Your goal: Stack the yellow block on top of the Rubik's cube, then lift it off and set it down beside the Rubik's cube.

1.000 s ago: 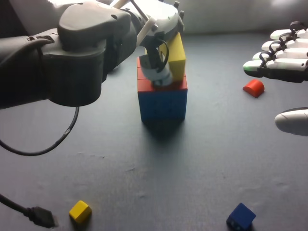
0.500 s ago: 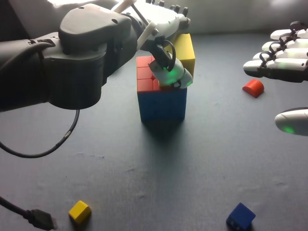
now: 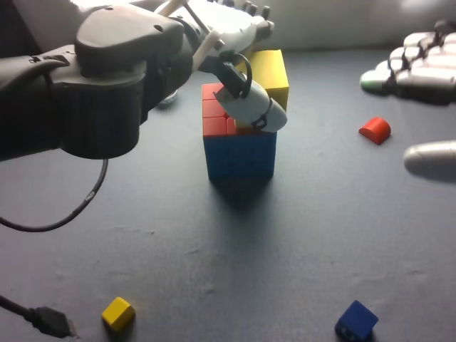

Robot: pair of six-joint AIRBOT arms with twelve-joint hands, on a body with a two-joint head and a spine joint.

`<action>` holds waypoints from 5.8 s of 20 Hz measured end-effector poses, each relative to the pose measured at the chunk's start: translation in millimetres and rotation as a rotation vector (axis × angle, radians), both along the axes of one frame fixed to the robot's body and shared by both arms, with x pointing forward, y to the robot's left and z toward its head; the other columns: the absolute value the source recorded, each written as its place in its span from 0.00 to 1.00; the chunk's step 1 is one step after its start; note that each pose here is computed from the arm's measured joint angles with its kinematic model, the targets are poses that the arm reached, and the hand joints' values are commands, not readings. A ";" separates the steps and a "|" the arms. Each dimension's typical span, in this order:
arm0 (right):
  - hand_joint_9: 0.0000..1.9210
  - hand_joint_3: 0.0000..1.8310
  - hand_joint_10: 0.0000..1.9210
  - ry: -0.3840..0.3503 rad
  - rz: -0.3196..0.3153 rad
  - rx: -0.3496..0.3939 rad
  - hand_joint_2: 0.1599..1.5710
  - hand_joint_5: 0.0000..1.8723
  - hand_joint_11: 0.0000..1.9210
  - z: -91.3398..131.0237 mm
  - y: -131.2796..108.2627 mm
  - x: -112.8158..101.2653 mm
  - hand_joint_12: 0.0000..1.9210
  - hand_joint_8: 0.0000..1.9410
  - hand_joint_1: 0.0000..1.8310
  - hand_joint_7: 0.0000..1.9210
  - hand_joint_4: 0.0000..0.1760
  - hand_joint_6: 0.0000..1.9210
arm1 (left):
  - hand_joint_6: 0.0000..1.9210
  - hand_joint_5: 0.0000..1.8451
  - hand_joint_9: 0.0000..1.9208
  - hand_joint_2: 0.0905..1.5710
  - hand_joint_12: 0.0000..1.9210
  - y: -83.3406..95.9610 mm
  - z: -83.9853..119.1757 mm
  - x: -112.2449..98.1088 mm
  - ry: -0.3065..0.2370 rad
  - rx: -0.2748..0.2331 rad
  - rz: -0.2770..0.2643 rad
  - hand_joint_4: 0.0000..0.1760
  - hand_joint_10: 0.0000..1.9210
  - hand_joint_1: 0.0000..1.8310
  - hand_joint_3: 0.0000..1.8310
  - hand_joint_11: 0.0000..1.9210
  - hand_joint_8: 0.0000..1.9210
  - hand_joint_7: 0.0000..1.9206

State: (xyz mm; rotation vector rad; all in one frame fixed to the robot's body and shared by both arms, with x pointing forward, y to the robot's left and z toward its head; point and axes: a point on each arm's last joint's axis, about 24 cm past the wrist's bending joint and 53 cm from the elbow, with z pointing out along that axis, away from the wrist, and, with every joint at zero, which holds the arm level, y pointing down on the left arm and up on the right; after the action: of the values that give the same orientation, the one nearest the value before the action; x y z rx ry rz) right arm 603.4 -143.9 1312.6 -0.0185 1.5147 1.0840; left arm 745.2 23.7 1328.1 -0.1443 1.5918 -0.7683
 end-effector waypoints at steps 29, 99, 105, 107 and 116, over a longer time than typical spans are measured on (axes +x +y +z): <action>0.00 0.00 0.00 0.202 0.033 0.324 0.56 0.00 0.00 26.8 42.5 64.8 0.00 0.00 0.53 0.00 0.00 0.00 | 0.00 0.03 0.03 0.51 0.11 105.8 -58.5 -23.2 0.062 0.064 0.075 0.00 0.00 0.11 0.00 0.00 0.00 0.02; 0.35 0.00 0.78 0.445 0.208 0.638 0.75 0.37 0.17 -10.3 119.6 143.7 0.90 0.63 0.73 0.46 0.00 0.67 | 0.00 0.06 0.08 0.54 0.19 32.6 -69.7 -199.7 -0.101 0.202 -0.599 0.00 0.00 0.13 0.00 0.00 0.00 0.07; 0.39 0.00 0.69 0.405 0.212 0.604 0.72 0.41 0.19 -4.4 114.6 142.1 0.90 0.63 0.67 0.49 0.00 0.62 | 0.00 0.07 0.08 0.55 0.21 39.1 -66.8 -191.9 -0.096 0.190 -0.574 0.00 0.00 0.12 0.00 0.00 0.00 0.08; 0.38 0.00 0.67 0.386 0.216 0.593 0.73 0.40 0.17 3.3 107.6 135.7 0.91 0.64 0.66 0.49 0.00 0.63 | 0.00 0.07 0.09 0.55 0.22 41.3 -64.7 -191.3 -0.098 0.186 -0.569 0.00 0.00 0.12 0.00 0.00 0.00 0.08; 0.37 0.00 0.71 0.384 0.276 0.591 0.72 0.42 0.19 17.0 87.2 74.9 0.90 0.65 0.67 0.48 0.00 0.61 | 0.00 0.08 0.10 0.54 0.24 41.4 -62.9 -191.5 -0.090 0.167 -0.565 0.00 0.00 0.12 0.00 0.00 0.00 0.09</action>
State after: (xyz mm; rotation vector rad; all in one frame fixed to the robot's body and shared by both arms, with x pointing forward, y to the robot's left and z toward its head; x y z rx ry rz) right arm 678.3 -56.7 1329.6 0.4218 1.4935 1.8050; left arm 553.6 65.1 1265.2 0.4744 1.6166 -1.0492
